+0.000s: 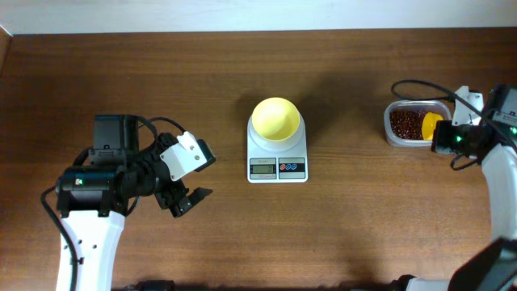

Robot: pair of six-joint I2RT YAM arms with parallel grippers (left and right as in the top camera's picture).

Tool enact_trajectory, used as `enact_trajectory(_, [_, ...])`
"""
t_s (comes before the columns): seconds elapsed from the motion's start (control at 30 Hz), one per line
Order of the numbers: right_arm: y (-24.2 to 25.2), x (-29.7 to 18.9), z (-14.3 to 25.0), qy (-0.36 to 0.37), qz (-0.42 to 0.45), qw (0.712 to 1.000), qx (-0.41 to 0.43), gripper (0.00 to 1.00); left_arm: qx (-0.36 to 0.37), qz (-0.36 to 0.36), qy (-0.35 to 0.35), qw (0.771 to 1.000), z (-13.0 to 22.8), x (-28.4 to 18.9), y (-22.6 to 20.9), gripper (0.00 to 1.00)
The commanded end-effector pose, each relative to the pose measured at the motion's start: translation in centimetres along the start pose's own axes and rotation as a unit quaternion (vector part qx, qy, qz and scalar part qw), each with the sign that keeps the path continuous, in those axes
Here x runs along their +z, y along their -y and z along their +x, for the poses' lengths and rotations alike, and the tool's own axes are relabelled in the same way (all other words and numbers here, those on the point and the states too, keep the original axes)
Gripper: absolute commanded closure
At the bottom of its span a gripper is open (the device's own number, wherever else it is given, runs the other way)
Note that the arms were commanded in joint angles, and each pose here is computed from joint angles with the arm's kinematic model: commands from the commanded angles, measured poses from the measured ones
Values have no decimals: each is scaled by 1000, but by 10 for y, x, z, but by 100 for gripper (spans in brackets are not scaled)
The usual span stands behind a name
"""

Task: Scoop item into bowl and weigh 50g on scale
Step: 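Lower the yellow scoop into the red bean tub with the right gripper, then drag the scoop through the beans to fill it, right gripper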

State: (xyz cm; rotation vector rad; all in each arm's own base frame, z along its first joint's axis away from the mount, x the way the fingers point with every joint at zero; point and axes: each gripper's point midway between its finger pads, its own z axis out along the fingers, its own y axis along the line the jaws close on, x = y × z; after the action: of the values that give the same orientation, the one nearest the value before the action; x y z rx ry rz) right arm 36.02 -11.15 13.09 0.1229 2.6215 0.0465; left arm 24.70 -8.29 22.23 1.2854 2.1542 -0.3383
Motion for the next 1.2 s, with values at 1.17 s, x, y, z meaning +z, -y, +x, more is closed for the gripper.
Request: enact_trajectory(1.17, [-28,56,23,-72,-152,963,209,96,6,3,9,1000,-2,-1,1,1])
